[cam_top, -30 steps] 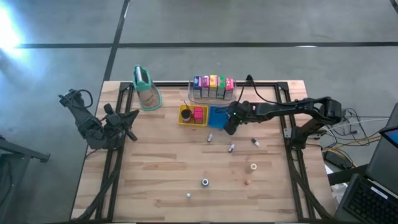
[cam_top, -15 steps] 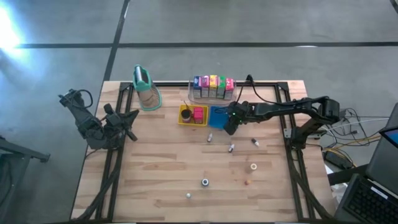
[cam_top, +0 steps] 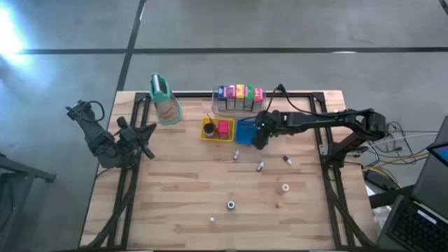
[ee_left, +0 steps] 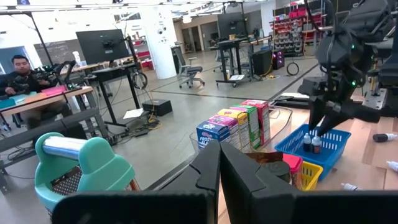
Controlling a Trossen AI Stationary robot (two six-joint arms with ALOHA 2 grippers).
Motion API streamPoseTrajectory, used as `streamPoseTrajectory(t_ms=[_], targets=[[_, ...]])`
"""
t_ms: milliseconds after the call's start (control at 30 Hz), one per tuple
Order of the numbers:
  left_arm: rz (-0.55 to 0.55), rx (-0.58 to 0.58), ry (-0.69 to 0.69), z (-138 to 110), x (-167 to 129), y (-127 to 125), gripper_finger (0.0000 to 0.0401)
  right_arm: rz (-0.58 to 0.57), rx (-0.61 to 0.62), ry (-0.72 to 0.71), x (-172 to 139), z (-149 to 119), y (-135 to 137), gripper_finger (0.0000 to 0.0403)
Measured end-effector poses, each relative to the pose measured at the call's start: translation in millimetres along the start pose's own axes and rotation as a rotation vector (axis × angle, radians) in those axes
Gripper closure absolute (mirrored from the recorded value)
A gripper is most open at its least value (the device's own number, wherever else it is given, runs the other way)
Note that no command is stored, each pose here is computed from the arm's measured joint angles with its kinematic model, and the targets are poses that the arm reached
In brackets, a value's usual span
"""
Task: Pick & Place Kitchen Items
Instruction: Put the red food coloring bottle into the blue bin
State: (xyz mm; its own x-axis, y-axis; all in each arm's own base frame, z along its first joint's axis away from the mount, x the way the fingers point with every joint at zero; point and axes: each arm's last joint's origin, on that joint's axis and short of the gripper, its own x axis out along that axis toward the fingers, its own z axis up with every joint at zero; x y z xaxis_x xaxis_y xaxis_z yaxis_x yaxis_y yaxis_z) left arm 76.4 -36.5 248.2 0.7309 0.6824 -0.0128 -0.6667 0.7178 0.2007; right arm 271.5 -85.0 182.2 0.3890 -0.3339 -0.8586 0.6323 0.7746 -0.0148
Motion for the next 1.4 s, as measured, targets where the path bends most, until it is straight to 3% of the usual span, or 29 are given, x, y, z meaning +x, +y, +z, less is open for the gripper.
streamPoseTrajectory(t_ms=[167,400,767,1133,1400], targets=[[0.0,0.0,0.0,0.0,0.0,0.0,0.0387,0.006,-0.037,0.005,-19.3,12.2,7.6,0.0276],[0.0,0.0,0.0,0.0,0.0,0.0,0.0387,0.056,-0.143,0.029,-54.1,20.0,41.8,0.0309],[0.0,0.0,0.0,0.0,0.0,0.0,0.0387,0.201,-0.272,0.008,-115.5,-19.6,123.5,0.0343],[0.0,0.0,0.0,0.0,0.0,0.0,0.0387,0.347,-0.163,-0.014,-172.8,-80.0,174.6,0.0335],[0.0,0.0,0.0,0.0,0.0,0.0,0.0387,0.275,0.0,0.088,-183.5,-113.5,173.2,0.0343]])
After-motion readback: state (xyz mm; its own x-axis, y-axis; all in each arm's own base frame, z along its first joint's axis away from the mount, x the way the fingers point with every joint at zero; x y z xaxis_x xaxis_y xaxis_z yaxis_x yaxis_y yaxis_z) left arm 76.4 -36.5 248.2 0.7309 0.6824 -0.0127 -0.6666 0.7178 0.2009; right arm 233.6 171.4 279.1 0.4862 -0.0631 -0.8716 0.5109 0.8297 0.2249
